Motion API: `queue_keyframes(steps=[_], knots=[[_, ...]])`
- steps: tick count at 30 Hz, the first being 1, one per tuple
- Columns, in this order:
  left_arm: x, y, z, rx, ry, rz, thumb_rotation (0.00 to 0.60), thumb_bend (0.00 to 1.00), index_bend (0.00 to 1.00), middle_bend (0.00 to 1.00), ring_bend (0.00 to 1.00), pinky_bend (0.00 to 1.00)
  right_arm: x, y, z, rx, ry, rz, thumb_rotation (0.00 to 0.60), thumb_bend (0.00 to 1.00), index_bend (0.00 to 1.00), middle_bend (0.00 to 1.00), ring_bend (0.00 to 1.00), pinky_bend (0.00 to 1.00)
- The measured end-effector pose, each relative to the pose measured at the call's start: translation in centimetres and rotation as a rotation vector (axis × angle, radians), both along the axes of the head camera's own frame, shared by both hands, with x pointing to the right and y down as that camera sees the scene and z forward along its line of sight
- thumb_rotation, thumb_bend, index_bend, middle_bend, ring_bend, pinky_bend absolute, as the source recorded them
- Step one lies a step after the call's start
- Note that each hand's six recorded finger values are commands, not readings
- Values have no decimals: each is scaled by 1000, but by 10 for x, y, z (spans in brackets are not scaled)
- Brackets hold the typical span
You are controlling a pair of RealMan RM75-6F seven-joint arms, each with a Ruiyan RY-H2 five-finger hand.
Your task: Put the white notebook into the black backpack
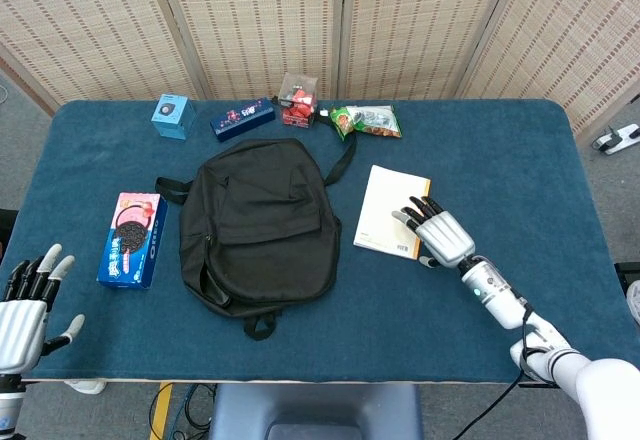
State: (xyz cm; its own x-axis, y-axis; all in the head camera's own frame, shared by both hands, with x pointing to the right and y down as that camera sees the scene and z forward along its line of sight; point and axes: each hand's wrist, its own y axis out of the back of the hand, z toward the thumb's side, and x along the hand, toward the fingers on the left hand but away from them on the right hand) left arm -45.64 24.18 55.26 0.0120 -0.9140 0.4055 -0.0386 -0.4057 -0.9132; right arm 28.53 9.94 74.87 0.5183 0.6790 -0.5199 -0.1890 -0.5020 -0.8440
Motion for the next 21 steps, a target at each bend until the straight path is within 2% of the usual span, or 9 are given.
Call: queue_keyframes(steps=[21], knots=[[0, 0, 3, -8, 0, 0, 600, 288, 108, 0, 38, 0, 1, -3, 13, -16, 29, -6, 600, 78, 133, 154, 20, 78]])
